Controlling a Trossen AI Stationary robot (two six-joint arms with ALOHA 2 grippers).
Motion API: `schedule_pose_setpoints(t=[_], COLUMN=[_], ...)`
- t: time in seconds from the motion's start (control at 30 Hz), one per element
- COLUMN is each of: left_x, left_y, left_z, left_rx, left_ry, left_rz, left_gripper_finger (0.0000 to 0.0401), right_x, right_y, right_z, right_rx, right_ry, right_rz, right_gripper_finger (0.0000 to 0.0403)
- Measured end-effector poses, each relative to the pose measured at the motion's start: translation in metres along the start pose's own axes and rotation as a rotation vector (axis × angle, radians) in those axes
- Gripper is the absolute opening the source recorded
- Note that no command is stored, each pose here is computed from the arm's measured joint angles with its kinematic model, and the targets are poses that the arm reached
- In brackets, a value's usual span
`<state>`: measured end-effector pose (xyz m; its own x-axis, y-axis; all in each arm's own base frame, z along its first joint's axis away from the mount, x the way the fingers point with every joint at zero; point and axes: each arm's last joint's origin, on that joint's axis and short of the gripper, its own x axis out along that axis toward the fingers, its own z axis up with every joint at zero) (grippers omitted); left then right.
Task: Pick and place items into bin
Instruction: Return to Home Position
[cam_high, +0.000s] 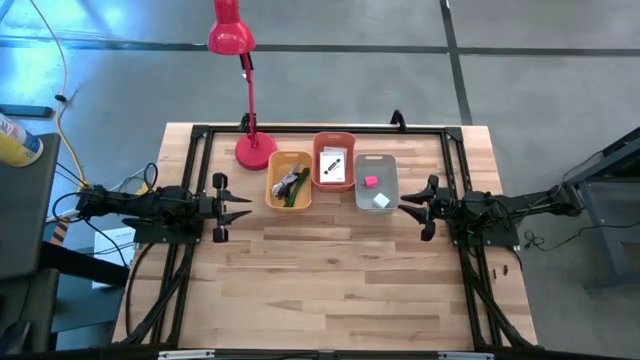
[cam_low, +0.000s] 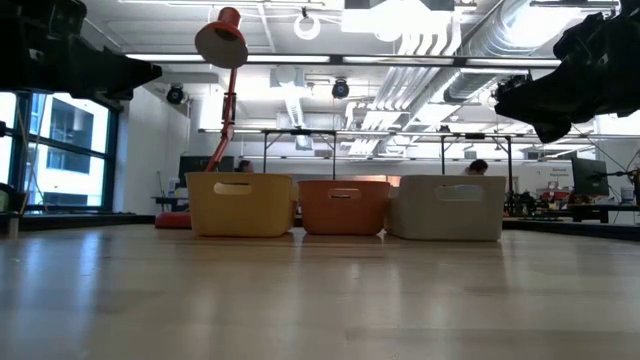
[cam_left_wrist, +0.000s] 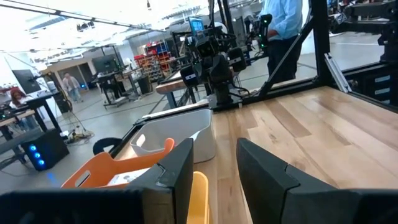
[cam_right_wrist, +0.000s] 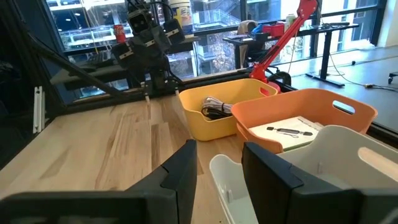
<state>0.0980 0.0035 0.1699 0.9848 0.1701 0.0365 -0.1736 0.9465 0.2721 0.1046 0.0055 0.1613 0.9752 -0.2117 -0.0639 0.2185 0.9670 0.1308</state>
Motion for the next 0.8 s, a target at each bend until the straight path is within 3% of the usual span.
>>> schedule_pose_setpoints(t=[0.8], left_x=[0.0], left_y=[-0.0001], left_z=[0.0], left_rx=[-0.018], left_ry=[0.0], left_rz=[-0.003], left_gripper_finger=[0.0111], right_x=[0.0], right_y=[0.0], right_z=[0.0003], right_rx=[0.001], right_ry=[-0.003], right_rz=[0.0], right_gripper_finger=[0.0119])
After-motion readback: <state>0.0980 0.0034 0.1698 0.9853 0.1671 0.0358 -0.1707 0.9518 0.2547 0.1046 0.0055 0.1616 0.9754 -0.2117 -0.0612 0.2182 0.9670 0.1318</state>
